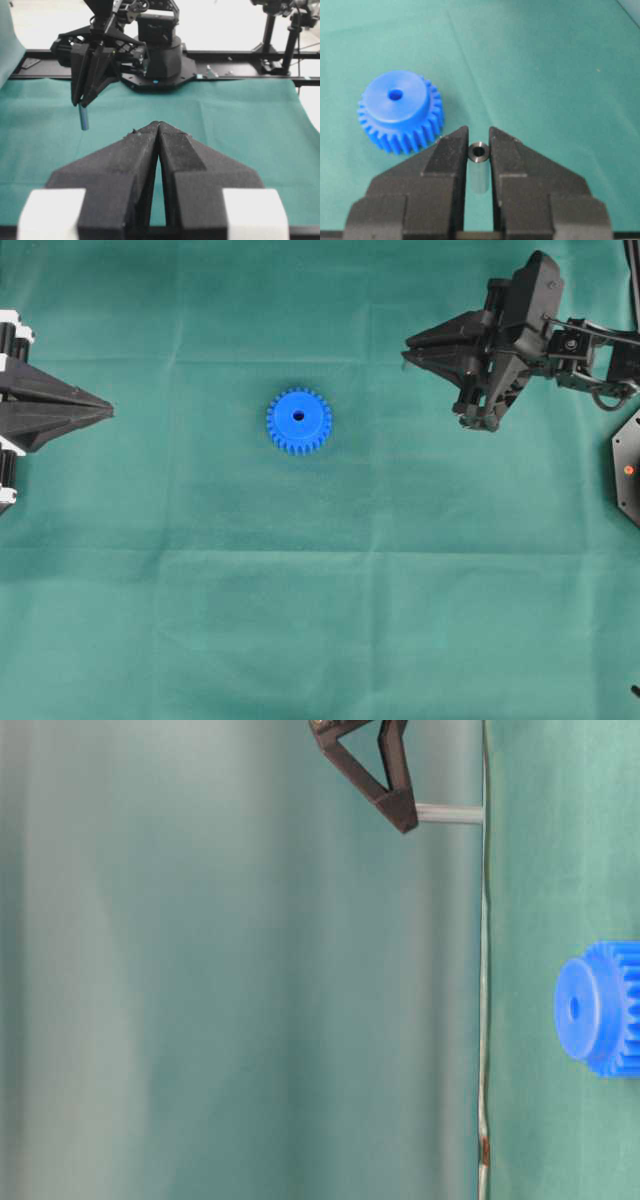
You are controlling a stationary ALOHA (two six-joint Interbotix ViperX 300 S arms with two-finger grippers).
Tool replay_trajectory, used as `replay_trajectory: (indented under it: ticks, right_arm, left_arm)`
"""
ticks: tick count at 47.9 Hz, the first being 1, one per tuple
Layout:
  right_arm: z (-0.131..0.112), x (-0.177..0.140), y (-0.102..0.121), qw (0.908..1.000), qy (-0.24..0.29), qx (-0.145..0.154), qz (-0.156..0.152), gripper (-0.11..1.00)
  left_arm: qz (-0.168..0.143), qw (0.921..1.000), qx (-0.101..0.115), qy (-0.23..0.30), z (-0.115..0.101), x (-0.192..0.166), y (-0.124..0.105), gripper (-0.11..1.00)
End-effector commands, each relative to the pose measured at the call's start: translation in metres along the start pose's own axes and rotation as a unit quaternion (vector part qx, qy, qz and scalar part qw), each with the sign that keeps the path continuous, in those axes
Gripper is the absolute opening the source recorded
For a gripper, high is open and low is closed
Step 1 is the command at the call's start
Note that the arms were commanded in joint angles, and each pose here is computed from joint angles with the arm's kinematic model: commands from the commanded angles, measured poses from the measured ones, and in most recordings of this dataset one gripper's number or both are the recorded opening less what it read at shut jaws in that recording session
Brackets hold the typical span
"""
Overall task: Insert the shaft placed at a random location into the center hole of the medium gear at another random location.
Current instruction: 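Carry the shaft left over the blue gear with the right gripper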
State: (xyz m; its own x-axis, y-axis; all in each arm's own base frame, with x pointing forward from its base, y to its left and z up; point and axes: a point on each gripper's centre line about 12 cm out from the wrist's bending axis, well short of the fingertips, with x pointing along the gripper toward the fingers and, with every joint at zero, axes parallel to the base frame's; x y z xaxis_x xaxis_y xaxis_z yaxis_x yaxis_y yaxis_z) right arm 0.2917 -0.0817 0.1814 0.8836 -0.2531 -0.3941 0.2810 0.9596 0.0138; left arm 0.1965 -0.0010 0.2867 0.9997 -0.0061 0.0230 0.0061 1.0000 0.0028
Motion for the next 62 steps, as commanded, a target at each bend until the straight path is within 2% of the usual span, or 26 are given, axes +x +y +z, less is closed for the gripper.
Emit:
replay_trajectory:
  ticks: [1, 16, 35, 45, 62]
  right_arm:
    - [0.014, 0.006, 0.007, 0.9998, -0.018, -0.005, 0.010, 0.12]
    - [0.030, 0.041, 0.034, 0.9988, -0.020, -0.013, 0.042, 0.12]
    - [0.046, 0.091, 0.059, 0.9975, -0.022, -0.022, 0.064, 0.12]
    - [0.049, 0.099, 0.066, 0.9970, -0.025, -0.023, 0.070, 0.12]
    - [0.048, 0.099, 0.066, 0.9970, -0.024, -0.022, 0.070, 0.12]
  left_arm:
    - [-0.001, 0.9999, 0.001, -0.014, 0.011, 0.002, 0.000, 0.00]
    - [-0.001, 0.9999, 0.001, -0.012, 0.010, 0.003, 0.000, 0.00]
    - [0.001, 0.9999, 0.001, -0.013, 0.010, 0.002, 0.001, 0.00]
    - [0.002, 0.9999, 0.000, -0.014, 0.011, 0.002, 0.001, 0.00]
    - [0.002, 0.9999, 0.000, -0.010, 0.009, 0.003, 0.001, 0.00]
